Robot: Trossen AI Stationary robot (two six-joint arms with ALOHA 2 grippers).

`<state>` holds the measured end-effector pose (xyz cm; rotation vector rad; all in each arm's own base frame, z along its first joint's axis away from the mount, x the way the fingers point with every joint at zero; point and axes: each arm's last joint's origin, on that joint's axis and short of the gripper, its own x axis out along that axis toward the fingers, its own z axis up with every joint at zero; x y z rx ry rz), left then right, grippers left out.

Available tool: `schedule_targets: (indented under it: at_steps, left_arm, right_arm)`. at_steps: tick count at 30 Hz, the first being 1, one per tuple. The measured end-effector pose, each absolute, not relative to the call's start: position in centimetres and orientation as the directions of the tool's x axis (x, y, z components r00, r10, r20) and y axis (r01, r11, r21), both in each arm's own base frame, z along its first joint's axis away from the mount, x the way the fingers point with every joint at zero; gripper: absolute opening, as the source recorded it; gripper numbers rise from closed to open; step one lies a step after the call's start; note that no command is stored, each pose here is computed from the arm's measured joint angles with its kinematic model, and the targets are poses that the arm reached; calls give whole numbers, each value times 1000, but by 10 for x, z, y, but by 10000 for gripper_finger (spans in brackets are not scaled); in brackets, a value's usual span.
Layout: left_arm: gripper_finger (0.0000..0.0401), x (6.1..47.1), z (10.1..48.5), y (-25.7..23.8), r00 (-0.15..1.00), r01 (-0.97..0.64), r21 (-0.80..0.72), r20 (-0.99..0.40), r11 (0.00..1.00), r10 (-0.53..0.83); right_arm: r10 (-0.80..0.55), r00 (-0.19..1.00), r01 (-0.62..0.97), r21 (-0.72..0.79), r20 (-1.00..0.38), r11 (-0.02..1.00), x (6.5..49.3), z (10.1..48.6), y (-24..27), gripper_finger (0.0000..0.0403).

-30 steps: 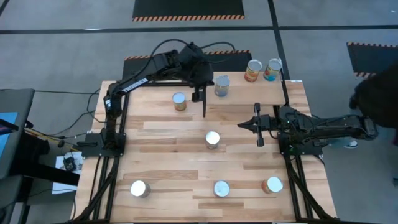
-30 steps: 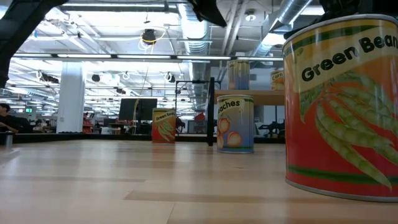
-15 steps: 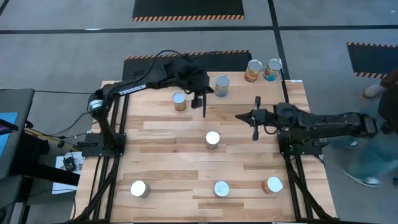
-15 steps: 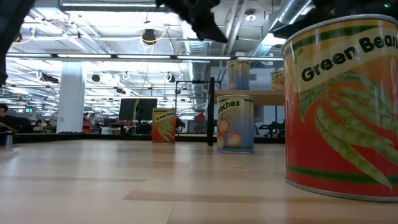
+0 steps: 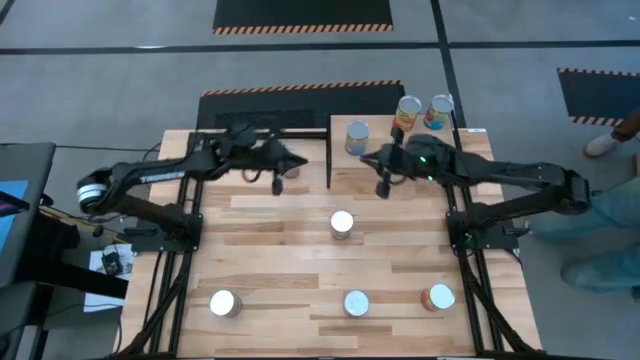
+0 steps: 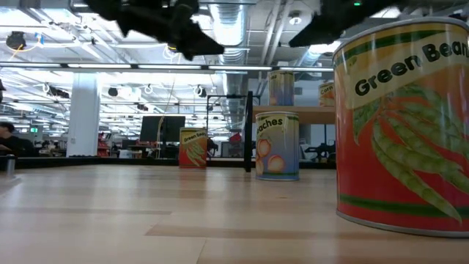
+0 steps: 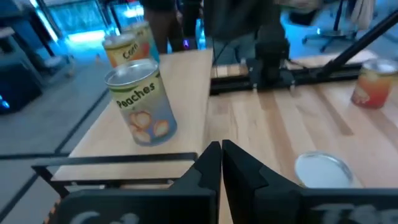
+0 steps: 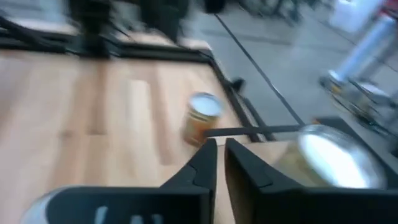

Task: Pick and place cans onto a shelf
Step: Put the top canned peaches on the shelf

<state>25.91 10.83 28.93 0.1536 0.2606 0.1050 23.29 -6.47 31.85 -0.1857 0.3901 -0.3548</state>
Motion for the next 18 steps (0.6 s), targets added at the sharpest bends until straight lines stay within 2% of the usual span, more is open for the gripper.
schedule_targets:
  at_steps: [7, 12, 18]
  left_arm:
    - [4, 211, 263, 89, 975, -193, 157, -80, 969, 207]
    - [4, 191, 252, 81, 971, -228, 146, -31, 963, 235]
    - [4, 184, 250, 78, 969, -236, 138, -35, 962, 243]
  right_arm:
    - [-498, 730, 376, -334, -468, 864, 266, 339, -90, 125]
    - [-511, 646, 370, -353, -567, 859, 284, 340, -105, 166]
    - [-561, 561, 410, -384, -609, 827, 300, 340, -118, 172]
